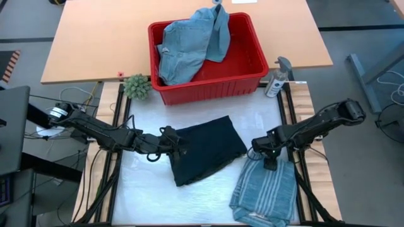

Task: Fold Laundry from Bin
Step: Stack the folded blue polo shirt on the blue denim pants

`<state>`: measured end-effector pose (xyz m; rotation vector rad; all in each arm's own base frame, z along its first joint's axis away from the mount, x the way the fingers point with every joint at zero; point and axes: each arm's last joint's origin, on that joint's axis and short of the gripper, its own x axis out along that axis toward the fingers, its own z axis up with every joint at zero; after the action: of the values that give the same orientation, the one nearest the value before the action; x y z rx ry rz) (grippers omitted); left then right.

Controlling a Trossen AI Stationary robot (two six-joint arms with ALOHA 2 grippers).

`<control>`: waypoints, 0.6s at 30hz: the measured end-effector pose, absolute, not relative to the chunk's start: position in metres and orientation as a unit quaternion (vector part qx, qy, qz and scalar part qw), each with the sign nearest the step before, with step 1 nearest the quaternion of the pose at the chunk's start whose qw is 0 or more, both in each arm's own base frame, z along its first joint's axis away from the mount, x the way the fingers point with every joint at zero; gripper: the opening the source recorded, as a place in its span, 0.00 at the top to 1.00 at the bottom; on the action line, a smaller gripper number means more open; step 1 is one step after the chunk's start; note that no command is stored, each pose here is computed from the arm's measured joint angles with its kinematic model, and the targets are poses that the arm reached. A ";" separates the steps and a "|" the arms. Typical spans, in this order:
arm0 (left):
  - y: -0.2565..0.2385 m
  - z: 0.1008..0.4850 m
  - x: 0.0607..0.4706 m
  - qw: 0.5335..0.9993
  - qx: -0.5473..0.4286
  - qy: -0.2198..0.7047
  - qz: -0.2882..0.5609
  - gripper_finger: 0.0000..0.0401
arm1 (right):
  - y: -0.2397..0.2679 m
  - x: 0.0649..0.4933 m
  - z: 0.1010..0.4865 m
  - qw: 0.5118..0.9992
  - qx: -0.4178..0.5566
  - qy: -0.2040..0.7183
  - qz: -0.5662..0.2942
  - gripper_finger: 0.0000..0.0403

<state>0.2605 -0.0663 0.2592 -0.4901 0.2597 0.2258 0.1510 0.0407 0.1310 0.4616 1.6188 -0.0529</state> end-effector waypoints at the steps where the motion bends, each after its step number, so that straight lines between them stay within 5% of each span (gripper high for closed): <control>1: -0.066 0.259 0.260 0.956 -0.241 0.128 0.111 0.48 | 0.043 0.152 0.129 0.665 0.198 0.720 -0.028 0.36; 9: -0.066 0.257 0.260 0.955 -0.237 0.138 0.115 0.48 | 0.045 0.164 0.129 0.676 0.192 0.712 -0.001 0.91; 18: -0.065 0.257 0.260 0.954 -0.234 0.133 0.132 0.48 | 0.054 0.191 0.169 0.725 0.194 0.660 0.002 0.91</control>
<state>0.2595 -0.0649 0.2568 -0.4751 0.2711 0.2682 0.1905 0.0537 0.1693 0.4284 1.4569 0.0042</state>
